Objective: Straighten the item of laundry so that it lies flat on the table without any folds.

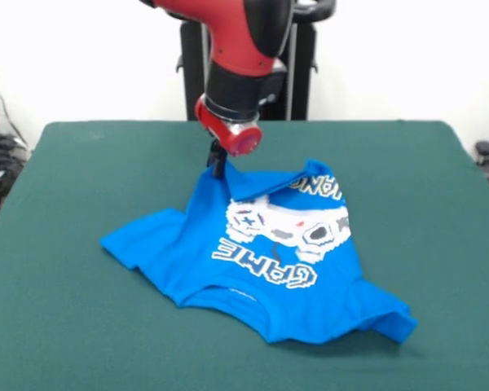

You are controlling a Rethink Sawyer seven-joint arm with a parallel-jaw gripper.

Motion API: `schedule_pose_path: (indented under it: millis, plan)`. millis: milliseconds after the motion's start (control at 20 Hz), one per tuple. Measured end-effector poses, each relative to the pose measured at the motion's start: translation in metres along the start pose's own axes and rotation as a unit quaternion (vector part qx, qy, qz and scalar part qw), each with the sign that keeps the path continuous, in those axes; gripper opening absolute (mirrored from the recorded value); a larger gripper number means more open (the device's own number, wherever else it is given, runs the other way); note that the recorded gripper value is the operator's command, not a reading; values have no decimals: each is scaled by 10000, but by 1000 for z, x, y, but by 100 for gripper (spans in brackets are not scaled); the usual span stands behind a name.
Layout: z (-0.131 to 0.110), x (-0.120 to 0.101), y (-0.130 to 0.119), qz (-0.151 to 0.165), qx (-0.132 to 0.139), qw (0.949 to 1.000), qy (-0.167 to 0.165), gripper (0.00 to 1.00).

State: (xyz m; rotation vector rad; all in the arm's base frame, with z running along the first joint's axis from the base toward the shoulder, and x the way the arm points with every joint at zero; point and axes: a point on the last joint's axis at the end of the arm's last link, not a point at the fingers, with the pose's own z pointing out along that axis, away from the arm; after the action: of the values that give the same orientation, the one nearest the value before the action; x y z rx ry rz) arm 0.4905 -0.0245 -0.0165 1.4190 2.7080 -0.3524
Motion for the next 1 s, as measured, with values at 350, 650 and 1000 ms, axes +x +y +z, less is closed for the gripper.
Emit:
schedule_pose_path:
  millis: [350, 650, 1000]
  plan:
    - [13, 2, -22, -81, -61, 9999, 33, 0]
    - [15, 6, -28, -202, -135, 9997, -15, 0]
    - [17, 8, -34, -312, -169, 9994, -36, 0]
